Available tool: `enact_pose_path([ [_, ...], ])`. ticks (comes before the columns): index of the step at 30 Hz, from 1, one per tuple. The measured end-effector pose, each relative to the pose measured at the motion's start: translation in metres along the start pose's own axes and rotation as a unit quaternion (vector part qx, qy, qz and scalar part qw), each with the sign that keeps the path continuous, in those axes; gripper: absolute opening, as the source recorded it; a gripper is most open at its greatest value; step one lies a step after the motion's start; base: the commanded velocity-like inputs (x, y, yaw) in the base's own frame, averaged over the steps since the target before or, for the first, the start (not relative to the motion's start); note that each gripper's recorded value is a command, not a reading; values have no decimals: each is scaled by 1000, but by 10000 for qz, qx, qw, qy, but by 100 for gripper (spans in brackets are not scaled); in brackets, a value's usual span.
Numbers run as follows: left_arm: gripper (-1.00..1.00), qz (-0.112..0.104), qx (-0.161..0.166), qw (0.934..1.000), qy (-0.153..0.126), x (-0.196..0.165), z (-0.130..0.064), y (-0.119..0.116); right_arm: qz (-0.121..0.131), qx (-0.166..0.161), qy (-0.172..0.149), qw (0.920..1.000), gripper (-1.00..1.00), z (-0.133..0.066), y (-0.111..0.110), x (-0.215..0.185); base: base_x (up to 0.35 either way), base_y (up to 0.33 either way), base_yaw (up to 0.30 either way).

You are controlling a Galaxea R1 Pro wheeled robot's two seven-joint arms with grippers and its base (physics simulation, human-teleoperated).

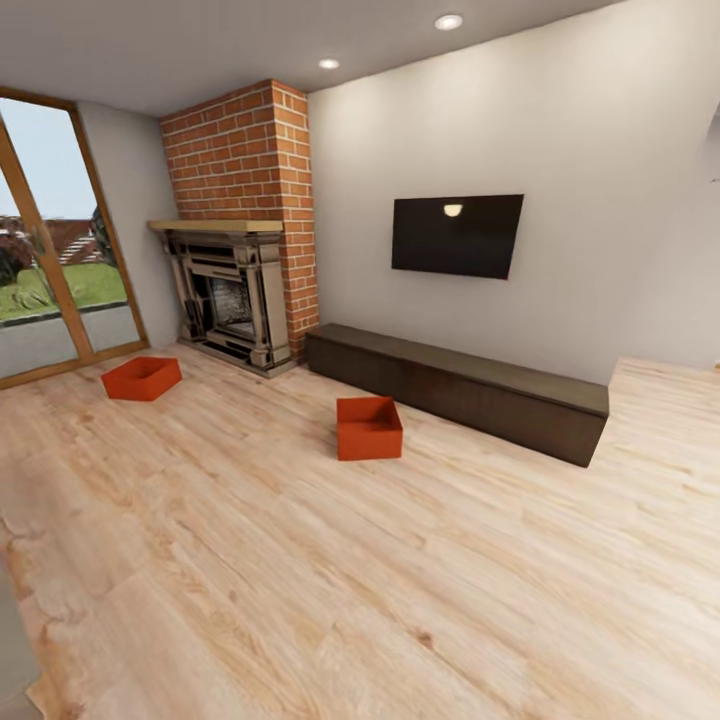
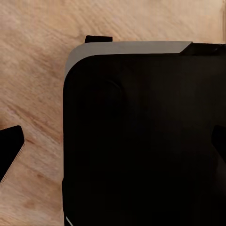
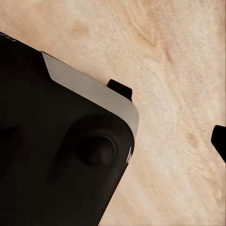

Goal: Move the two storage containers from the living room to the garage. In the garage, place one container on the floor and stack the other container on top of it (either order is fine).

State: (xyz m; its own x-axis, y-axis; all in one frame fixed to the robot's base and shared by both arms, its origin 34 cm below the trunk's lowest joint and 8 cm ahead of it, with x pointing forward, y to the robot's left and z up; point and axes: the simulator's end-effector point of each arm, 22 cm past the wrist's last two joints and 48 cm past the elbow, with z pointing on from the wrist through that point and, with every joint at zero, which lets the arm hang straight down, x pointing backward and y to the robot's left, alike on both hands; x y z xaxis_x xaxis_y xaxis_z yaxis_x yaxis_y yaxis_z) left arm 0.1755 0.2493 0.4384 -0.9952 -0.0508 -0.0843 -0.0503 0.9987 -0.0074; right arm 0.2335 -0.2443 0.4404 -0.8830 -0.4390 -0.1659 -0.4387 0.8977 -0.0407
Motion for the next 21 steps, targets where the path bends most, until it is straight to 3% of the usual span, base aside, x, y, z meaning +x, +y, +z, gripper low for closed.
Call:
enact_pose_path([
  [21,100,1,-5,10000,0,0,0,1,0,0,1,10000,100,0,0,0,322,0,0],
])
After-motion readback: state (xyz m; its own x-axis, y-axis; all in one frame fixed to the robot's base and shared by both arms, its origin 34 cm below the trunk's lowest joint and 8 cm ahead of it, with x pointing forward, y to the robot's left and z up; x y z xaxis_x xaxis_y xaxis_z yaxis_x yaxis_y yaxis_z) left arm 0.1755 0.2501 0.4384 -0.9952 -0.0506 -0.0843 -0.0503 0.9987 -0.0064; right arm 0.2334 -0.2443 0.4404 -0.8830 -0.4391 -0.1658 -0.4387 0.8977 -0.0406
